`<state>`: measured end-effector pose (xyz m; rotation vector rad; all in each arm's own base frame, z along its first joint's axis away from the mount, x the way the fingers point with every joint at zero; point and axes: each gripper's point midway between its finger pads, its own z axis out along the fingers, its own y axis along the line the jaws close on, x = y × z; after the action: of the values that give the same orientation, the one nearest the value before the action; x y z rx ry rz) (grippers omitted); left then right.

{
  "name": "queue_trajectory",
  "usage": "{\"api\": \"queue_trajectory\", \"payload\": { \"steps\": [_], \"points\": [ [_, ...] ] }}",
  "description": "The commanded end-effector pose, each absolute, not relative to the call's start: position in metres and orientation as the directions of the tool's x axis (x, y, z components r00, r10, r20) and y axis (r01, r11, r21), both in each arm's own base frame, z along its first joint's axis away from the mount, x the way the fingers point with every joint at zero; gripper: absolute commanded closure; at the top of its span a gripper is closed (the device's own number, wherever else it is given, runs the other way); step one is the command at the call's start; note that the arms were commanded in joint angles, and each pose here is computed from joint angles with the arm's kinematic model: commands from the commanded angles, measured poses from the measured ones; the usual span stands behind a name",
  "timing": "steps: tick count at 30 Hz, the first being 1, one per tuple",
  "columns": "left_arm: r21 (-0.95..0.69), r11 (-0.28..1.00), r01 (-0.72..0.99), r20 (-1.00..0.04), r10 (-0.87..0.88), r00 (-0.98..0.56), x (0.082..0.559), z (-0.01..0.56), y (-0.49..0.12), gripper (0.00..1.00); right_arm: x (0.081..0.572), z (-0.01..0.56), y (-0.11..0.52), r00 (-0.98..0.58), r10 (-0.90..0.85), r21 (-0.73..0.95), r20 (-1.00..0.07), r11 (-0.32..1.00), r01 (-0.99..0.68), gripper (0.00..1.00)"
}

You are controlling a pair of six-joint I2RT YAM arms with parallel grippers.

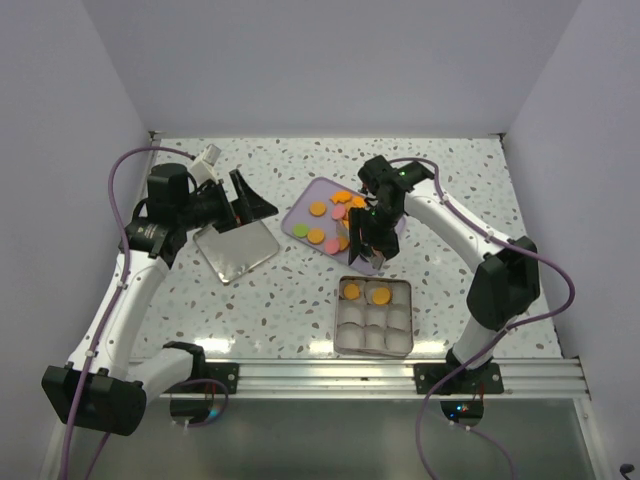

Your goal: Pack the cookies

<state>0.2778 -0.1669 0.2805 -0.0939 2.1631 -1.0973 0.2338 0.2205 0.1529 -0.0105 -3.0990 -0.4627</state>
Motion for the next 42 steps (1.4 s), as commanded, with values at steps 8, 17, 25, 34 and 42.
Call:
{"api": "queue_trajectory", "payload": {
  "steps": [8,17,25,34,42],
  "points": [
    [-0.722,0.635,0.276,-0.577,-0.332,-0.746,0.273,0.285,-0.169,0.0,0.242,0.128,0.222,-0.998,-0.024,0.255,0.058,0.967,-0.008,0.39],
    [-0.719,0.637,0.278,-0.579,-0.328,-0.746,0.275,0.285,-0.169,0.0,0.25,0.112,0.225,-0.995,-0.035,0.229,0.09,0.973,-0.013,0.4],
    [-0.719,0.636,0.282,-0.583,-0.329,-0.743,0.279,0.288,-0.17,0.0,0.256,0.116,0.24,-0.993,-0.041,0.281,0.111,0.96,-0.008,0.56],
    [-0.717,0.637,0.283,-0.586,-0.331,-0.739,0.28,0.289,-0.17,0.0,0.253,0.129,0.253,-0.991,-0.04,0.355,0.126,0.935,0.007,0.81],
    [-0.715,0.638,0.286,-0.59,-0.33,-0.737,0.28,0.291,-0.169,0.0,0.264,0.167,0.254,-0.998,-0.037,0.368,0.044,0.93,-0.018,0.85]
  ]
}}
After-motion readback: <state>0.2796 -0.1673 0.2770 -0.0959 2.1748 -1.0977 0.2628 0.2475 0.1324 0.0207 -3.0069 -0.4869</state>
